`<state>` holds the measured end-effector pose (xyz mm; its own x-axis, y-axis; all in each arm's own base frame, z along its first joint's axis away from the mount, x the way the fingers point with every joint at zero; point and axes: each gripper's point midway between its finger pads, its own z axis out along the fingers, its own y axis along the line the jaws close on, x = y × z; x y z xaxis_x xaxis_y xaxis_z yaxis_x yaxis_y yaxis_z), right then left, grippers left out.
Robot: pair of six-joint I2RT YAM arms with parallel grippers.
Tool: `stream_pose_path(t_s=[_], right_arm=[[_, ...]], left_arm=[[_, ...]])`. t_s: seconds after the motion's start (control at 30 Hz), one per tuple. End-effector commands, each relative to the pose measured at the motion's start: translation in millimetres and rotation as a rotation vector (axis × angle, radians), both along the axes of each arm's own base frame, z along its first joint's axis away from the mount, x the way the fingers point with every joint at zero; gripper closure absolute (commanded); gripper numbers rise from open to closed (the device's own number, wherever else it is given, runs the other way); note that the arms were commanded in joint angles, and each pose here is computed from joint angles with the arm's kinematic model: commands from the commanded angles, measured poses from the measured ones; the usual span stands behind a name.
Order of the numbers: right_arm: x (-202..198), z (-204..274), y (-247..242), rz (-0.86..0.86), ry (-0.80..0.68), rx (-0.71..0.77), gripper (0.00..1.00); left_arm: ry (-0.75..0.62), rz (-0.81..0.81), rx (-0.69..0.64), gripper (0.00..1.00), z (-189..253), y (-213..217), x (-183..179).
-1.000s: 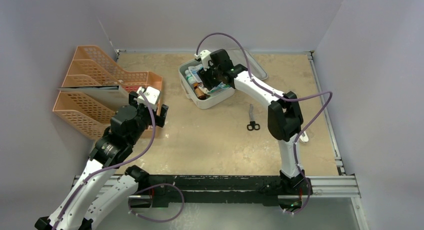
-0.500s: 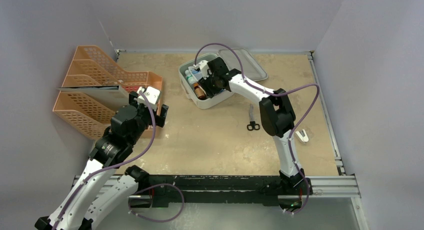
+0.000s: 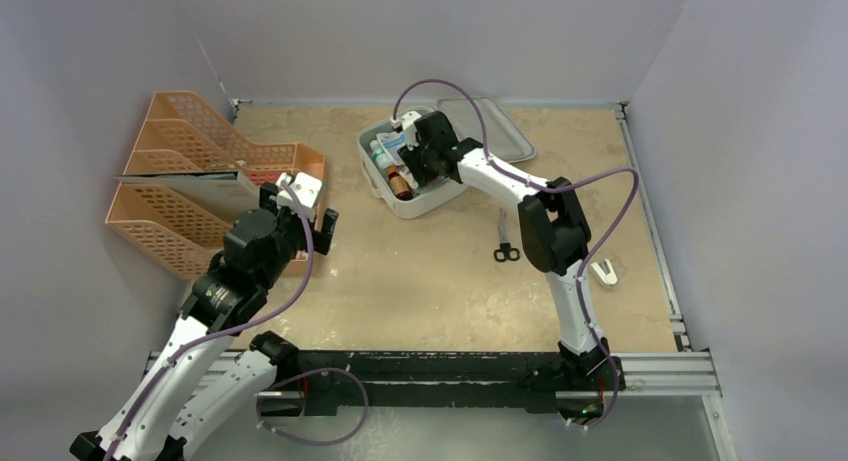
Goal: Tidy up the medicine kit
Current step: Place the medical item at the medicine box, then adjust the medical item in the medicine box.
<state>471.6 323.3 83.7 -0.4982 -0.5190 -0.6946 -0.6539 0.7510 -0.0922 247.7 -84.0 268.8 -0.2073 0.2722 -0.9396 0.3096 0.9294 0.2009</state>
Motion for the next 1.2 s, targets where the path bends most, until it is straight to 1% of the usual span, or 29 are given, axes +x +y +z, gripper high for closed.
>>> stream_pose_path(t_s=[0.0, 0.1, 0.2, 0.27, 0.37, 0.5, 0.57, 0.67, 0.8, 0.87, 0.93, 0.97, 1.0, 1.1, 1.17], right_arm=[[13, 19, 5, -0.061, -0.037, 0.059, 0.53], [5, 31, 8, -0.055, -0.013, 0.088, 0.49], [-1, 52, 6, -0.058, -0.021, 0.118, 0.45], [-6, 66, 3, -0.066, -0.032, 0.139, 0.42], [-18, 85, -5, -0.081, -0.039, 0.163, 0.37], [-42, 105, -29, -0.138, -0.030, 0.184, 0.36], [-54, 114, -45, -0.177, -0.021, 0.192, 0.36], [-80, 120, -68, -0.238, 0.004, 0.211, 0.37], [-112, 115, -95, -0.307, 0.033, 0.208, 0.39], [-127, 108, -106, -0.335, 0.054, 0.199, 0.39], [-141, 99, -113, -0.353, 0.086, 0.194, 0.39], [-147, 93, -117, -0.365, 0.103, 0.192, 0.40], [-153, 88, -120, -0.377, 0.117, 0.193, 0.40], [-167, 67, -130, -0.421, 0.157, 0.175, 0.41], [-172, 54, -137, -0.450, 0.180, 0.153, 0.45]], left_arm=[[-0.016, 0.006, 0.002, 0.21, 2, 1, 2], [-0.007, -0.006, -0.012, 0.21, -1, -3, 3], [0.008, -0.058, -0.070, 0.20, -3, -20, 7], [0.029, -0.085, -0.112, 0.21, -5, -32, 12], [0.080, -0.071, -0.158, 0.23, -2, -44, 25], [0.180, 0.027, -0.211, 0.28, -1, -53, 50], [0.226, 0.033, -0.217, 0.30, -1, -62, 63], [0.290, 0.005, -0.249, 0.37, -2, -83, 84], [0.339, -0.024, -0.313, 0.49, -4, -102, 124], [0.342, -0.030, -0.314, 0.51, -6, -110, 145], [0.367, -0.016, -0.303, 0.52, -19, -116, 169], [0.364, -0.020, -0.308, 0.54, -17, -119, 178], [0.388, -0.020, -0.303, 0.57, -30, -123, 189], [0.420, -0.032, -0.312, 0.67, -47, -134, 215], [0.436, -0.029, -0.312, 0.73, -58, -138, 229]])
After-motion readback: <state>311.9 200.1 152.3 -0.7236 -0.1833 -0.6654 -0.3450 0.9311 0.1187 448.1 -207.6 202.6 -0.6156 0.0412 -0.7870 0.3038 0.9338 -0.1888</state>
